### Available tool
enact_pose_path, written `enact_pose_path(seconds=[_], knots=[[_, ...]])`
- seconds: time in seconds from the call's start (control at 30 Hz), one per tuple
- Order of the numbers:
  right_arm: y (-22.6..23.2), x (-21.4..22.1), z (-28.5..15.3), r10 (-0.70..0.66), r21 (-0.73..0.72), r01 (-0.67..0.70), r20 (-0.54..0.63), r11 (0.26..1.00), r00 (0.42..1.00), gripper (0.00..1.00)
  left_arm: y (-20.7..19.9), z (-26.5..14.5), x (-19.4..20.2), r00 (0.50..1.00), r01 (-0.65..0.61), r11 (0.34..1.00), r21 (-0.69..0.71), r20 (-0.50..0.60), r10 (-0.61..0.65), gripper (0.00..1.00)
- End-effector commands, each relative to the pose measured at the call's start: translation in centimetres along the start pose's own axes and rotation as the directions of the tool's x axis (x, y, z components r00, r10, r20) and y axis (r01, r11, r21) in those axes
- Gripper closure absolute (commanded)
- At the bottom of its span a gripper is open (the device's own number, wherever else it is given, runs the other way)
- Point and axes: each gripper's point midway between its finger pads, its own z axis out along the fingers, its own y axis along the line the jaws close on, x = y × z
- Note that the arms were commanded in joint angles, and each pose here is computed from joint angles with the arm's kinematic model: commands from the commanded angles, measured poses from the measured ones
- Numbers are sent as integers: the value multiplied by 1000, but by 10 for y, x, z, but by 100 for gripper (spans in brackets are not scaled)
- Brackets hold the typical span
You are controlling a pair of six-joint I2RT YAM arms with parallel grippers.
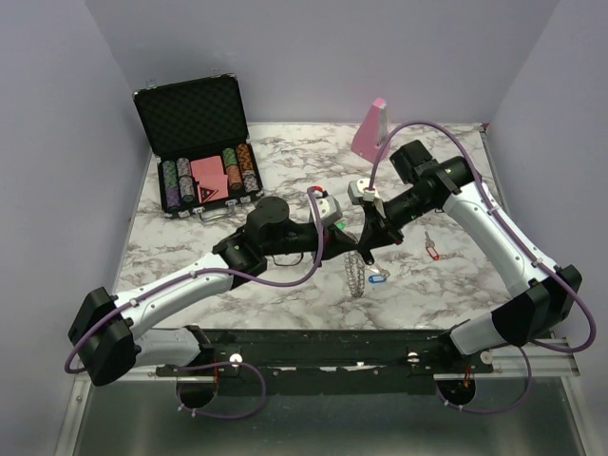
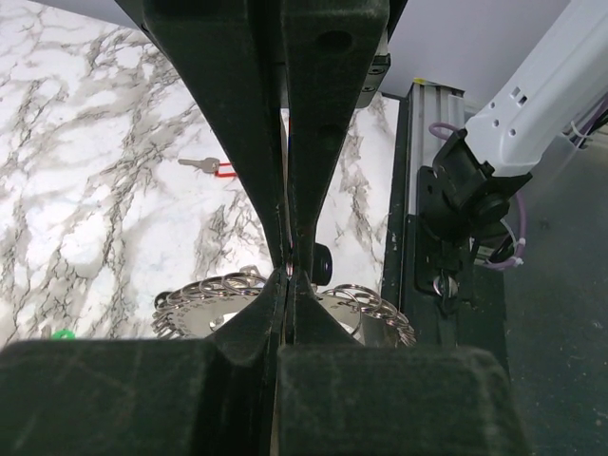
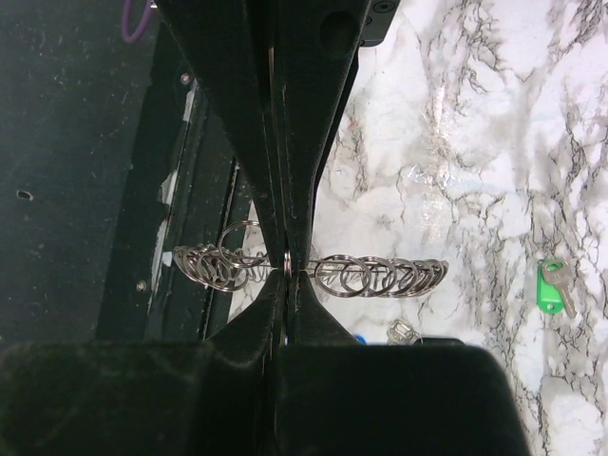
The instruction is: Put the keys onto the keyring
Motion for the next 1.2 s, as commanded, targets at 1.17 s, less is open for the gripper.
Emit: enact_pose_path(seconds=[1.17], knots=[[26,-33,1,49,-101,-31,179,994,983,80,-8,-27,-31,950,1,999,-50,313,15,100]])
